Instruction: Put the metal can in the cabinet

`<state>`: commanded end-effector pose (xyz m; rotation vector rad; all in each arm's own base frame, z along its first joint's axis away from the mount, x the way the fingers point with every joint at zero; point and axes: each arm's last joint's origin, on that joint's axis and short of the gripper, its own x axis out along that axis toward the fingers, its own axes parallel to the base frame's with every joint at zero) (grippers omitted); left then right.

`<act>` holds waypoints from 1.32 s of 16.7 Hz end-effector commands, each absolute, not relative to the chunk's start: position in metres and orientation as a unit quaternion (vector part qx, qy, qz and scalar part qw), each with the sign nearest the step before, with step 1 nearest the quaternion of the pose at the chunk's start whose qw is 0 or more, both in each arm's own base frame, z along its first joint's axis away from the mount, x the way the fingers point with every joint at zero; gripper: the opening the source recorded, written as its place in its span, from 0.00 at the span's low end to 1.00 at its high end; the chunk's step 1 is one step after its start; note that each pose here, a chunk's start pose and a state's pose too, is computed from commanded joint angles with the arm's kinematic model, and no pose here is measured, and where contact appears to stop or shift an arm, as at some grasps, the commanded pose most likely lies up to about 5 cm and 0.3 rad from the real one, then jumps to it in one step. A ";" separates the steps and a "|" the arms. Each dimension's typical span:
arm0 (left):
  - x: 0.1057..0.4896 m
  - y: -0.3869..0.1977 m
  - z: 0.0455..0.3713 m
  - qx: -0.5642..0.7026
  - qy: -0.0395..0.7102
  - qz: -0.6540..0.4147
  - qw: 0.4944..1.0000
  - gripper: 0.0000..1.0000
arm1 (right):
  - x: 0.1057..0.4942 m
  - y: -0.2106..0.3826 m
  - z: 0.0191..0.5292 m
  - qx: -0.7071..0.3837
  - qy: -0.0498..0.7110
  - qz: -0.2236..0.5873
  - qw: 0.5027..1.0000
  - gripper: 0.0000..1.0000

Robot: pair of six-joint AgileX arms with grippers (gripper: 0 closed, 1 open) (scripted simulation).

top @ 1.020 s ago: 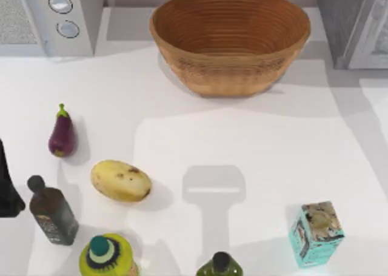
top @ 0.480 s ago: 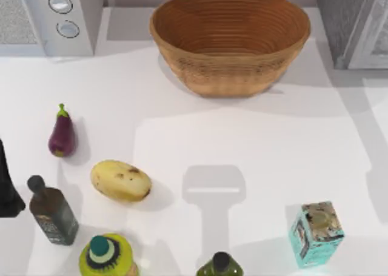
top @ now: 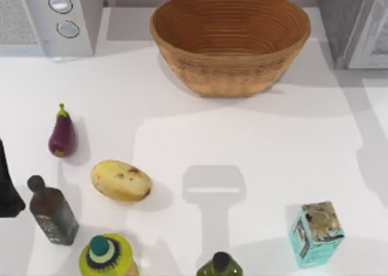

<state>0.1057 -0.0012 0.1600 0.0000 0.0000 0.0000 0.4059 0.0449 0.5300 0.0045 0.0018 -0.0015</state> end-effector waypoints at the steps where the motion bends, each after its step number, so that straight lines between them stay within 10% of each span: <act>1: 0.106 -0.001 0.160 0.000 0.000 0.000 1.000 1.00 | 0.406 0.045 0.530 0.002 0.001 -0.001 1.000 0.00; 4: 0.106 -0.001 0.160 0.000 0.000 0.000 1.000 1.00 | 0.406 0.045 0.530 0.002 0.001 -0.001 1.000 0.00; 17: 0.106 -0.001 0.160 0.000 0.000 0.000 1.000 1.00 | 0.406 0.045 0.530 0.002 0.001 -0.001 1.000 0.98; 22: 0.106 -0.001 0.160 0.000 0.000 0.000 1.000 1.00 | 0.406 0.045 0.530 0.002 0.001 -0.001 1.000 1.00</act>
